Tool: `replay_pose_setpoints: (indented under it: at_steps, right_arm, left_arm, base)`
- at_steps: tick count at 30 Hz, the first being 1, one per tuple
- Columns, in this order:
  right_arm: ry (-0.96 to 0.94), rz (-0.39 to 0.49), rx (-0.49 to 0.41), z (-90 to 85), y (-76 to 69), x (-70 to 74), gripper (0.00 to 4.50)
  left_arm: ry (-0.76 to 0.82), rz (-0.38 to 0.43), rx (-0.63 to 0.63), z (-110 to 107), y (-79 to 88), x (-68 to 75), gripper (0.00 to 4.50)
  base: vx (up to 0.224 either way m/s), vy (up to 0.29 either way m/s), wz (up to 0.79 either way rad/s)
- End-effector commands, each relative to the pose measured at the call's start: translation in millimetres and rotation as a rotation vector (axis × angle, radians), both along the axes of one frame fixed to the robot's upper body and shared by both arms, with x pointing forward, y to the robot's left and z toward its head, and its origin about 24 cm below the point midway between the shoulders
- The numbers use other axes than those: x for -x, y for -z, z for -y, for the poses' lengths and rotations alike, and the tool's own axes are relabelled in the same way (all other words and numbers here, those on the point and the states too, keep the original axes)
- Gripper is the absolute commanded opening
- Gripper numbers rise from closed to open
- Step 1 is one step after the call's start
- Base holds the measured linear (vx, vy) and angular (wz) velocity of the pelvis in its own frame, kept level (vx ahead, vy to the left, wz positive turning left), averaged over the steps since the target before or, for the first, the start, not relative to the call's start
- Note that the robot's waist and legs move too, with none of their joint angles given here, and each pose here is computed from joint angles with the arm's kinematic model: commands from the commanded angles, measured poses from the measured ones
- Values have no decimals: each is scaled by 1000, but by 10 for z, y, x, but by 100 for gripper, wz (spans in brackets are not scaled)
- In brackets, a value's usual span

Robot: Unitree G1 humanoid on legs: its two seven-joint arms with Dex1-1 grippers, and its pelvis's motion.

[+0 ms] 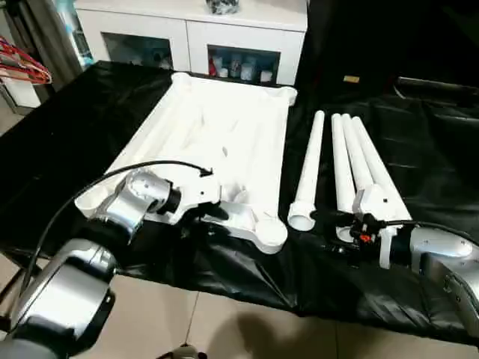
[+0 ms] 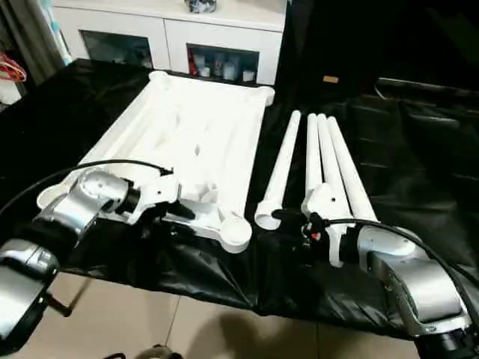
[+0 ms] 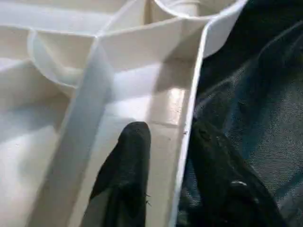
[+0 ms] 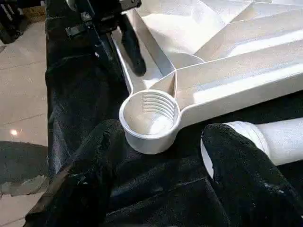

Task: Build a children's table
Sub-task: Move table base

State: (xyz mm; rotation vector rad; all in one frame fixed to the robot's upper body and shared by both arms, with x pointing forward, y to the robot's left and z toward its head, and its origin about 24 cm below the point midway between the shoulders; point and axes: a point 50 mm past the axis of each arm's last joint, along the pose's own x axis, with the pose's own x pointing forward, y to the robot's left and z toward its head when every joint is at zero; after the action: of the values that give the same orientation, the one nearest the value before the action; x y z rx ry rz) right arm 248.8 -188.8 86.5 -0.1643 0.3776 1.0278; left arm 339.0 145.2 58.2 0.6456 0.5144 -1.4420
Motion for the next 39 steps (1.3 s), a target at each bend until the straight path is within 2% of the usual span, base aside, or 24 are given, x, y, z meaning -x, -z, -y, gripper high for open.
replay_pose_setpoints:
  at_steps: [1, 4, 10, 11, 14, 17, 20, 23, 29, 39]
  right_arm:
    - [-7, 13, 30, 3, -34, 5, 309]
    - [6, 7, 41, 22, 0, 4, 309]
    - [20, 11, 58, 29, 24, -10, 309]
    - [24, 11, 62, 33, 32, -15, 309]
    - [26, 10, 69, 35, 39, -12, 309]
    - [27, 9, 81, 39, 49, -2, 309]
    - [28, 9, 88, 41, 55, 0, 309]
    - [31, 8, 97, 49, 60, -1, 309]
    - [31, 7, 109, 60, 68, -1, 309]
    - [26, 14, 132, 70, 69, -37, 309]
  left_arm:
    - [24, 9, -11, 31, -42, -24, 122]
    - [45, -21, -34, 29, -1, -1, 84]
    - [64, -90, -37, 35, 32, 39, 43]
    - [67, -100, -25, 47, 29, 51, 25]
    - [63, -97, 68, 151, 9, 88, 10]
    - [49, -69, 101, 222, 63, 173, 5]
    - [34, -43, 92, 230, 111, 216, 5]
    - [-10, -17, 75, 258, 201, 327, 5]
    - [-127, -4, 84, 324, 198, 452, 5]
    - [-222, 36, 112, 450, 123, 528, 5]
  base:
    - [0, 0, 0]
    - [0, 0, 0]
    - [0, 0, 0]
    - [0, 0, 0]
    - [0, 0, 0]
    - [0, 0, 0]
    - [0, 0, 0]
    - [0, 0, 0]
    - [0, 0, 0]
    - [0, 0, 0]
